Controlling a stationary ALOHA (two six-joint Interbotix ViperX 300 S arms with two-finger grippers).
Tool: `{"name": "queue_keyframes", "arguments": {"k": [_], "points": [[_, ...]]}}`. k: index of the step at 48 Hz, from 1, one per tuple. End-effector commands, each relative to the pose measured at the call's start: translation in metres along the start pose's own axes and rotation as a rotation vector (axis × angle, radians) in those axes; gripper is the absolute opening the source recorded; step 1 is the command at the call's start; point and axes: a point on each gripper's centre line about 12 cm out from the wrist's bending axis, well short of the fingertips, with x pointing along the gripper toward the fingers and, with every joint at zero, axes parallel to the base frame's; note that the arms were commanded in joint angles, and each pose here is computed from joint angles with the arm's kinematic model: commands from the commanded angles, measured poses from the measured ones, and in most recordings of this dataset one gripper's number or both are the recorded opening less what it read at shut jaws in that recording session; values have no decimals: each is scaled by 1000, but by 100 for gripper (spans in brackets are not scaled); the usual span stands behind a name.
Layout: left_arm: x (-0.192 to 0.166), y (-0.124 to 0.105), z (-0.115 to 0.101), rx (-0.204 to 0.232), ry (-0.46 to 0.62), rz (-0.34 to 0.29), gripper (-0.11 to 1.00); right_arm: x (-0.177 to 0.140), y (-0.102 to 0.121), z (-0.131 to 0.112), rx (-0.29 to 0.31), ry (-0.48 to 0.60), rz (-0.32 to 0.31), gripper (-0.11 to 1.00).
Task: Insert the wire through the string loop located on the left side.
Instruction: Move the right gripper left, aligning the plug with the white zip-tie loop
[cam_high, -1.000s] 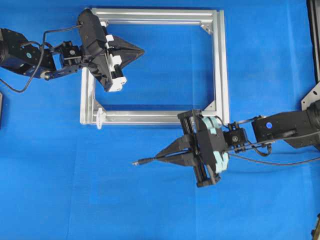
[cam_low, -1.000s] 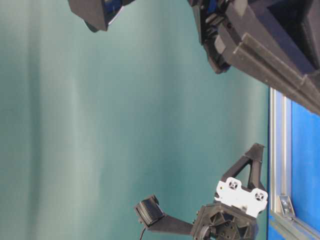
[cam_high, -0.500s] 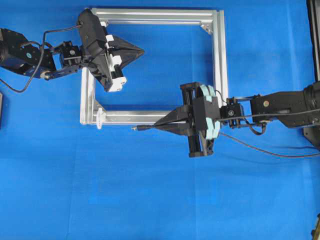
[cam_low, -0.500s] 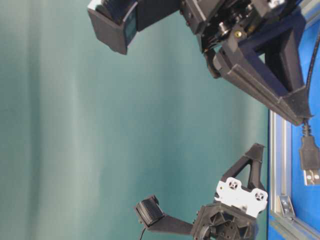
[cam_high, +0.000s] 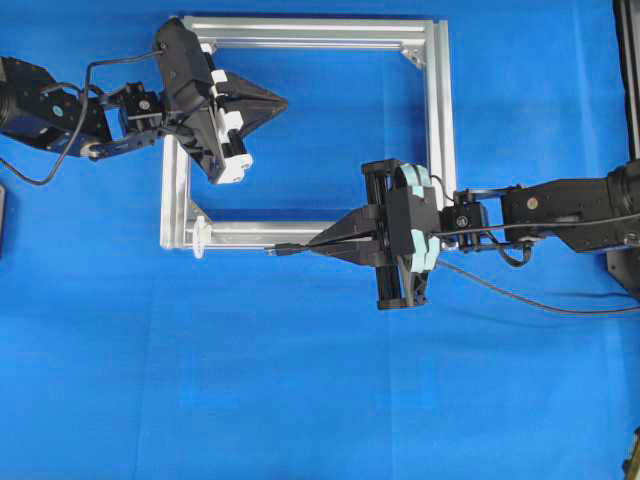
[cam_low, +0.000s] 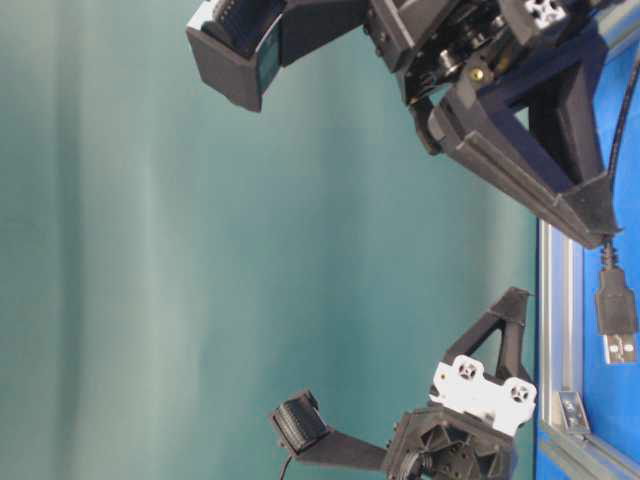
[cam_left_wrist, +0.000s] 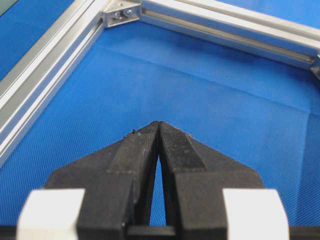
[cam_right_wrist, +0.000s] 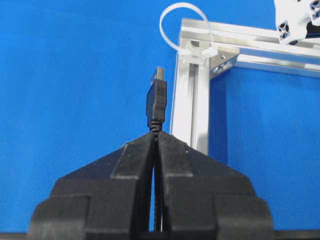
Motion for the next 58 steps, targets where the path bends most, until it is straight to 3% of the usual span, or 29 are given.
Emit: {"name": "queue_keyframes", "arguments": {"k": [1,17,39,58], "points": [[-3,0,14,-3,-43,-2,0,-2,0,15,1,-45,0,-1],[-3,-1,14,-2,-43,-3,0,13,0,17,1,-46,0,-1],[-5,0,11,-1,-35,-3,0,58,-8,16,5,-44,-17,-1],[-6,0,11,-1,-35,-3,0,64,-11,18,7,-51,-23,-1]]}}
